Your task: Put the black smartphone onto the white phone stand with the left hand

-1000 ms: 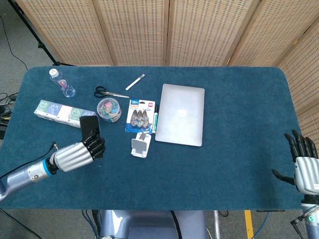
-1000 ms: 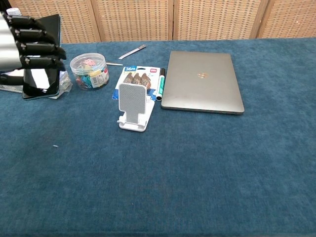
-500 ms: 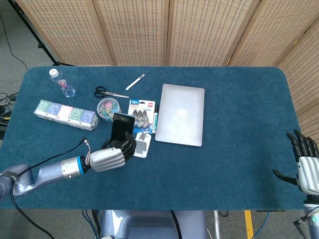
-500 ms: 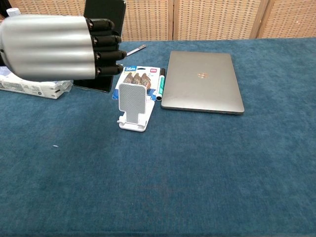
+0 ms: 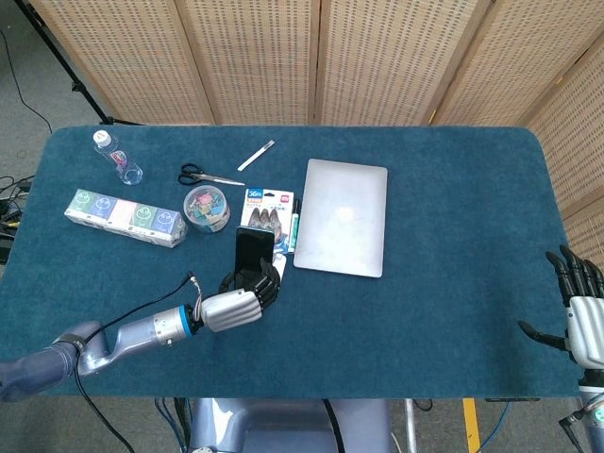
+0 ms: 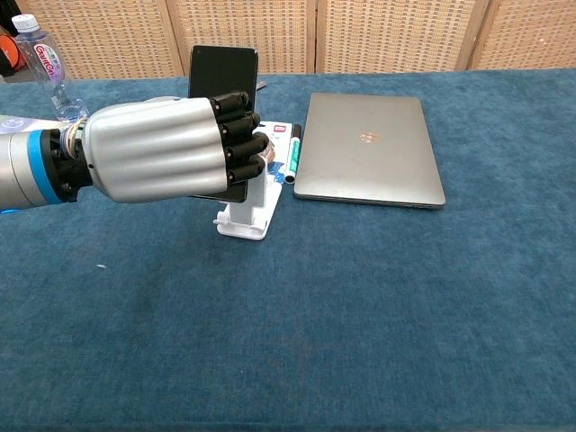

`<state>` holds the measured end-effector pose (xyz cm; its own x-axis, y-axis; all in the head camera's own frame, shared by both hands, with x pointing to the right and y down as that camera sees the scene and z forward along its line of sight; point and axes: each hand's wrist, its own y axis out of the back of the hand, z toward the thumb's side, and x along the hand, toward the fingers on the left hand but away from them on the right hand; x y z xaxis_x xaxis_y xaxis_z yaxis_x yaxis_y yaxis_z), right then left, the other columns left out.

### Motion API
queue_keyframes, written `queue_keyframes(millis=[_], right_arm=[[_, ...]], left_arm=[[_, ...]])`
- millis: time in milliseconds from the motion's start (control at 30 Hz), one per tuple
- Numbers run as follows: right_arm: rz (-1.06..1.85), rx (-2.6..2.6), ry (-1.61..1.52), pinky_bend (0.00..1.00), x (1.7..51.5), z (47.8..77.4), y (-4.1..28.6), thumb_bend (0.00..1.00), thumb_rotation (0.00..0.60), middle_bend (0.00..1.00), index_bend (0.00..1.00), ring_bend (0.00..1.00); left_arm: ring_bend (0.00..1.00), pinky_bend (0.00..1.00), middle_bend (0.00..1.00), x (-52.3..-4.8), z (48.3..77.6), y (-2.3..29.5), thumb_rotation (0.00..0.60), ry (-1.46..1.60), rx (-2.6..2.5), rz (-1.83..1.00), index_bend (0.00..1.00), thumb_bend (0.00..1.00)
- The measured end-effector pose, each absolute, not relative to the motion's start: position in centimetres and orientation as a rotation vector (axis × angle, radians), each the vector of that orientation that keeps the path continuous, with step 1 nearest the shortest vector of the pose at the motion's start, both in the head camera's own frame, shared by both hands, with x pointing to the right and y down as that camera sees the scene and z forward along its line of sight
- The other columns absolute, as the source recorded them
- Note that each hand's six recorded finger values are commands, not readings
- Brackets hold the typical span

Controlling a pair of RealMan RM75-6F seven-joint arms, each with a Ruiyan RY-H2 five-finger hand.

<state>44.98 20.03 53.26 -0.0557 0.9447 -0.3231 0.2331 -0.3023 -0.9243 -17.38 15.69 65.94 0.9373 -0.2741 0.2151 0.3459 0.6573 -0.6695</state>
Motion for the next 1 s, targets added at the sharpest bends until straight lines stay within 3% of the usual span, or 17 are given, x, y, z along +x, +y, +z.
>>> queue_keyframes(millis=[1000], right_arm=[[1.401, -1.591, -1.314, 0.0, 45.3, 53.0, 19.7, 0.0, 0.6, 0.0, 0.0, 0.0]], left_arm=[[0.32, 0.36, 0.38, -15.4, 69.0, 15.7, 0.6, -0.085, -0.679, -0.342, 0.58, 0.2]])
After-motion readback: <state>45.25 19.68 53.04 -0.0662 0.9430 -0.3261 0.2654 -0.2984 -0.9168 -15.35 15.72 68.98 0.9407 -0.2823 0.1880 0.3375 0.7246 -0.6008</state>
